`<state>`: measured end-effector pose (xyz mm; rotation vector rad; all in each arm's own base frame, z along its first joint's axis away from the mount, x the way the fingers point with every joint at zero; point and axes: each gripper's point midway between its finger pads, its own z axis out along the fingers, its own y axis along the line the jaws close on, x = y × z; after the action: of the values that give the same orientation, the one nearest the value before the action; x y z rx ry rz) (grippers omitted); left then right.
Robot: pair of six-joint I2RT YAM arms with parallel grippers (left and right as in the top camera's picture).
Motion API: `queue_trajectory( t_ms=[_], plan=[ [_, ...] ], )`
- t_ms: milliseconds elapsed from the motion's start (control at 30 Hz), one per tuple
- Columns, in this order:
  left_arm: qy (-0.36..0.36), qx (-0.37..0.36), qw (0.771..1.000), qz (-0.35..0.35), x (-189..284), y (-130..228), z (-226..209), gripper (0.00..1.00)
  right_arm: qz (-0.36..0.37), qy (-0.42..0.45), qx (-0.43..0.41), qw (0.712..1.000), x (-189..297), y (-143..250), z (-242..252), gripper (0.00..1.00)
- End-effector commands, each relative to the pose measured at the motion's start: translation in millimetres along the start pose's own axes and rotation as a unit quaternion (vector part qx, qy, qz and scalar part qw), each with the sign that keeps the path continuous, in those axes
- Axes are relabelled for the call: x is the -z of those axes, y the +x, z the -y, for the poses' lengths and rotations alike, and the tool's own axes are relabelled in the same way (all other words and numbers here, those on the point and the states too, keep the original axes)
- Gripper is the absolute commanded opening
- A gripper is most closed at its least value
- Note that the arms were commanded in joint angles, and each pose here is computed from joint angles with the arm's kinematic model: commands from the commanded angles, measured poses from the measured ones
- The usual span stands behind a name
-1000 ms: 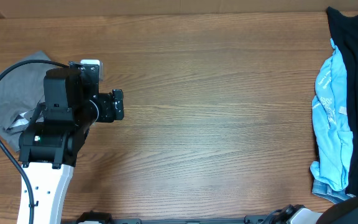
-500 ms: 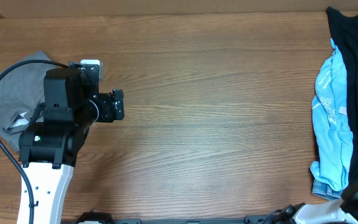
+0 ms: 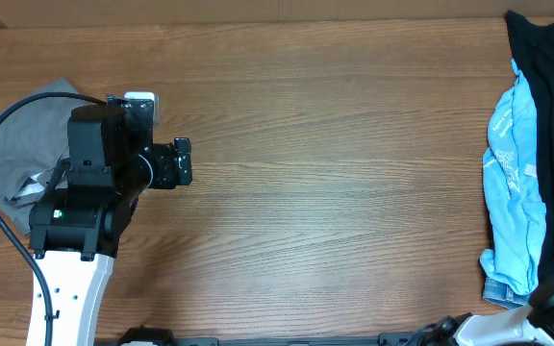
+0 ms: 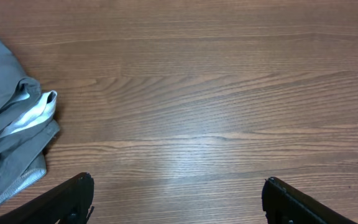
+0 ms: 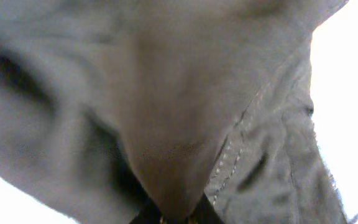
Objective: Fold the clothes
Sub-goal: 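Pull the black shorts out with the right gripper onto the table center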
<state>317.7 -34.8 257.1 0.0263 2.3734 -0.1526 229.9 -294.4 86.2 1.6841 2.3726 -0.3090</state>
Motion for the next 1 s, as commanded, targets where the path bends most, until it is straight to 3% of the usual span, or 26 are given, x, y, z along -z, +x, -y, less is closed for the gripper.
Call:
queue_trajectory(
  t_ms=[0,67,167,233,333,400,433,467,567,633,700,733,833,967],
  plan=[
    [0.008,-0.001,1.0,0.019,6,-13,5,0.89,0.116,-0.228,0.113,0.96,147,-40,-95,0.04],
    [0.009,-0.001,1.0,0.023,6,-14,5,0.89,0.155,-0.332,0.202,0.908,236,-19,-142,0.04],
    [0.009,-0.001,1.0,0.024,6,-15,5,0.89,0.17,-0.447,0.33,0.814,332,62,-206,0.04],
    [0.009,-0.001,1.0,0.025,6,-15,5,0.88,0.141,-0.483,0.404,0.764,354,129,-241,0.04],
    [0.009,0.001,1.0,0.025,6,-15,5,0.89,0.075,-0.495,0.485,0.717,349,213,-279,0.04],
    [0.009,0.001,1.0,0.025,6,-15,5,0.89,0.039,-0.489,0.517,0.702,335,249,-295,0.07],
    [0.009,0.001,1.0,0.025,6,-15,5,0.89,0.029,-0.481,0.526,0.701,326,259,-302,0.27],
    [0.009,0.001,1.0,0.025,6,-15,5,0.89,0.028,-0.467,0.528,0.708,317,260,-305,0.4],
    [0.009,0.001,1.0,0.025,6,-15,5,0.9,0.063,-0.404,0.515,0.753,295,231,-299,0.46],
    [0.009,0.0,1.0,0.026,6,-16,5,0.92,0.099,-0.301,0.493,0.81,266,187,-273,0.49],
    [0.009,0.0,0.999,0.031,6,-18,5,0.93,0.094,-0.21,0.483,0.845,239,161,-240,0.5],
    [0.01,0.0,0.999,0.032,6,-19,5,0.93,0.067,-0.187,0.481,0.854,225,159,-227,0.58],
    [0.01,0.0,0.999,0.035,6,-20,5,0.94,-0.008,-0.128,0.472,0.872,178,164,-195,0.59],
    [0.01,0.0,0.999,0.034,6,-20,5,0.94,-0.107,-0.142,0.474,0.862,125,209,-182,0.59]
  ],
)
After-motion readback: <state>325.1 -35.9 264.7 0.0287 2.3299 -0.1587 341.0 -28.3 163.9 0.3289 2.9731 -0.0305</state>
